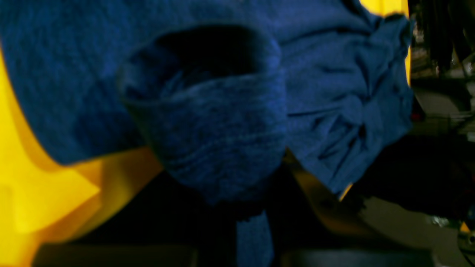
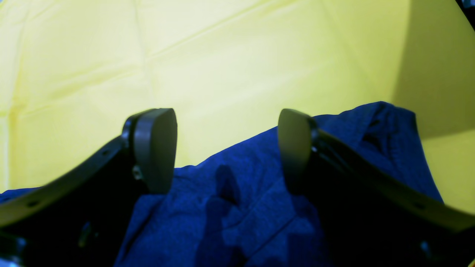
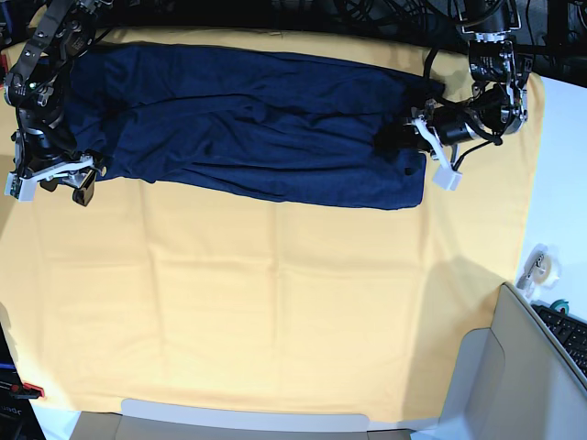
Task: Fold the T-shirt properly
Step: 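Fold the grasped shirt end inward with the left gripper, then drag the folded shirt end across the body toward the right gripper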
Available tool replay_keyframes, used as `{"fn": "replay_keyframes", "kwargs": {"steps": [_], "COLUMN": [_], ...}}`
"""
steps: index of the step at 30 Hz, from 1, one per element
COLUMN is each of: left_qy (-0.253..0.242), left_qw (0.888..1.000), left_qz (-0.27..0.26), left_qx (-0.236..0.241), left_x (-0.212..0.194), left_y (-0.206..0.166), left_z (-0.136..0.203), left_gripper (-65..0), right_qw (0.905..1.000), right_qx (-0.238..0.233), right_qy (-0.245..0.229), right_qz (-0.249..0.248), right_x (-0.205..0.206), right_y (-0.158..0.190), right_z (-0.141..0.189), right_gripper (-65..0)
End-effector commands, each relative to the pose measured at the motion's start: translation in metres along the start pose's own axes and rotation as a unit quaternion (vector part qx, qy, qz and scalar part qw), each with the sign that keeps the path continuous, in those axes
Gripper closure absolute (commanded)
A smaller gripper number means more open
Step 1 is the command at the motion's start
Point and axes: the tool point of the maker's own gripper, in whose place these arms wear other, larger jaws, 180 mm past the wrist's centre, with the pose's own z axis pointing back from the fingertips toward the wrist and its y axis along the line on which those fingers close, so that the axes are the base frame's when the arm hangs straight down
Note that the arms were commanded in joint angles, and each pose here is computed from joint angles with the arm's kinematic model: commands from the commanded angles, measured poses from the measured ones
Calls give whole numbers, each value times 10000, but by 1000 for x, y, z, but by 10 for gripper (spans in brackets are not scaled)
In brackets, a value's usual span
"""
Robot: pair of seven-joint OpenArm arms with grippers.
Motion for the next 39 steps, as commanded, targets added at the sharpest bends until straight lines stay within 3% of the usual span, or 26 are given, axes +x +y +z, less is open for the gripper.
{"fn": "replay_keyframes", "kwargs": {"steps": [1, 7, 11, 16, 24, 27, 32, 39], "left_qy": [-302, -616, -318, 7, 249, 350, 501, 918], "left_qw": [9988, 9922, 9869, 9821, 9590, 9583, 9462, 9417], "left_qz": [-376, -1045, -1455, -1508, -2025, -1867, -1925, -1704], "left_qx": [-106, -291, -615, -1131, -1968, -2136, -2552, -2753], "left_x": [23, 47, 40, 17, 20, 21, 11, -19], "left_y": [-15, -55, -86, -119, -190, -215, -255, -267], "left_z": [6, 11, -5, -34, -70, -83, -104, -141], "left_gripper": [0, 0, 0, 0, 0, 0, 0, 0], "right_qw": [9996, 9995, 9995, 9993, 9983, 9982, 9973, 9938], "right_qx": [48, 23, 8, -21, -119, -152, -507, -967], "right_qy": [-264, -285, -294, -325, -346, -327, -437, -529], "right_qz": [89, 106, 132, 201, 455, 480, 304, 165], "right_x": [16, 18, 19, 24, 33, 32, 37, 40], "right_y": [2, 0, -2, -4, -14, -17, -44, -78], "right_z": [2, 3, 3, 4, 7, 8, 17, 34], "right_gripper": [-417, -417, -417, -417, -417, -417, -417, -417]}}
